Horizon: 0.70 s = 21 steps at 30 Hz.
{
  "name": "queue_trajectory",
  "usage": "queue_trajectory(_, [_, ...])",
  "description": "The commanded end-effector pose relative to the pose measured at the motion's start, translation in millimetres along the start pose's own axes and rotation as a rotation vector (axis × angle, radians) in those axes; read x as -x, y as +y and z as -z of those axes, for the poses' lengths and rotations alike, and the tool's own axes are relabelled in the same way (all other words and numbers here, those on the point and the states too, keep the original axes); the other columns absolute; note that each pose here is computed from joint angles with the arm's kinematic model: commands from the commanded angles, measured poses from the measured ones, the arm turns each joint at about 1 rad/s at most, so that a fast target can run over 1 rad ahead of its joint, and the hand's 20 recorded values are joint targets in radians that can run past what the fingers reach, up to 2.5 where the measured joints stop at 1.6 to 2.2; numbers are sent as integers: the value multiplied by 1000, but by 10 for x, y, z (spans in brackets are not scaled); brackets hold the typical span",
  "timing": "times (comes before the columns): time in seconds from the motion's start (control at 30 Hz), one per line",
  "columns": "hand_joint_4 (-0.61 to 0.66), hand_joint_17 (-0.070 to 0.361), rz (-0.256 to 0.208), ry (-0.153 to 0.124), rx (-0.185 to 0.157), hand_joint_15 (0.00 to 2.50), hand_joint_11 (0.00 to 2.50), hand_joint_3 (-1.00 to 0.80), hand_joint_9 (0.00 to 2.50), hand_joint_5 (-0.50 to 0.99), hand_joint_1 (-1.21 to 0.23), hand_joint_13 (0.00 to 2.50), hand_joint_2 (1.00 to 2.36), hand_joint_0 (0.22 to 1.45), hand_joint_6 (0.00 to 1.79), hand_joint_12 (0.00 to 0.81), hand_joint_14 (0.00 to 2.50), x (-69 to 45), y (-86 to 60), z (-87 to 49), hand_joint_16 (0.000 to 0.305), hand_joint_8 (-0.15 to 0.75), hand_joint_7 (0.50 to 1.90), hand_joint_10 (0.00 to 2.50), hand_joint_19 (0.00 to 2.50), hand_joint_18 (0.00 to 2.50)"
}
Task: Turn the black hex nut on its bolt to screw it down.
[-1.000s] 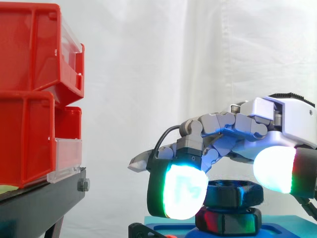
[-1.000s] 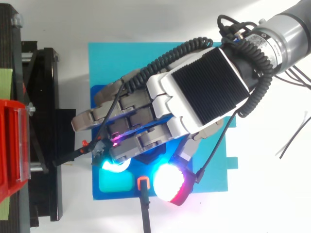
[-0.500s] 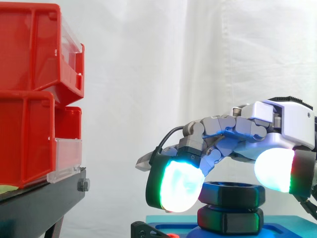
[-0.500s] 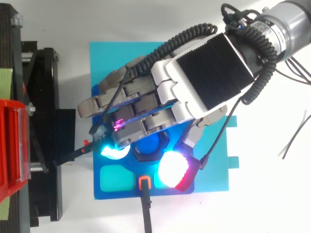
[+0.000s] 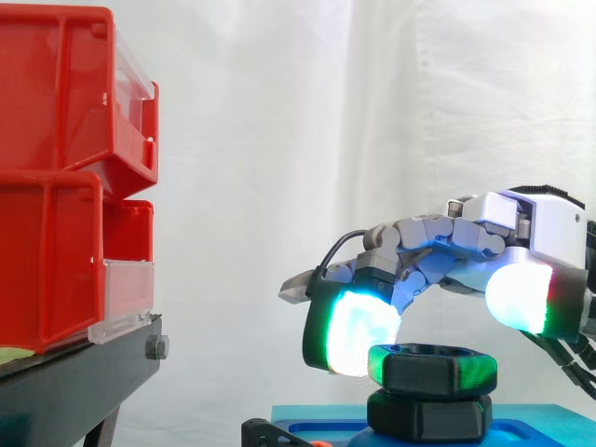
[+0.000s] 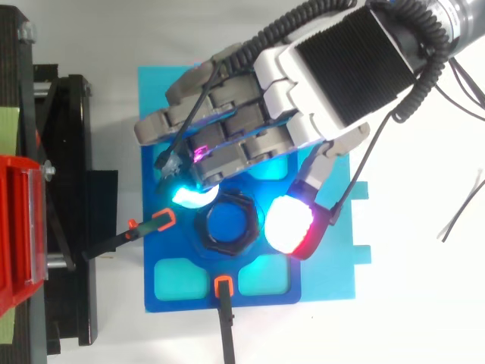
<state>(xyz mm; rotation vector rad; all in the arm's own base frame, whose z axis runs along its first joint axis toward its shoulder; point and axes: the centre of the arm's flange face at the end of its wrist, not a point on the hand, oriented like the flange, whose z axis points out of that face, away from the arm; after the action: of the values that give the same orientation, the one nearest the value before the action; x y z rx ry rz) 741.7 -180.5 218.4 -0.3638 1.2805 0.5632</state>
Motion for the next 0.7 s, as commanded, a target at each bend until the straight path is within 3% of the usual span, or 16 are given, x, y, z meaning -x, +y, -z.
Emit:
queue_trajectory(0.0, [219,107,9,0,7,96,329,-500,744,-56,-166,373,1000,525,577,295,4,31,-70,95,47,295,1125,10,530,429])
queue_trajectory(0.3, [229,107,16,-6,4,99,329,-500,743,-52,-170,374,1000,525,536,294,4,89,-190,239,47,295,1182,10,538,425])
queue_trajectory(0.53, [230,107,-14,-43,42,94,324,-500,759,-47,-162,375,1000,526,500,294,4,259,-211,78,47,295,1223,10,530,427])
queue_trajectory(0.6, [239,107,-61,-50,58,94,320,-500,759,-49,-162,375,1000,526,500,294,4,285,-167,-23,48,296,1215,10,528,428])
queue_trajectory(0.67, [237,107,-76,-52,64,92,324,-500,756,-52,-167,373,1000,527,501,294,4,287,-137,-61,48,296,1192,10,529,425])
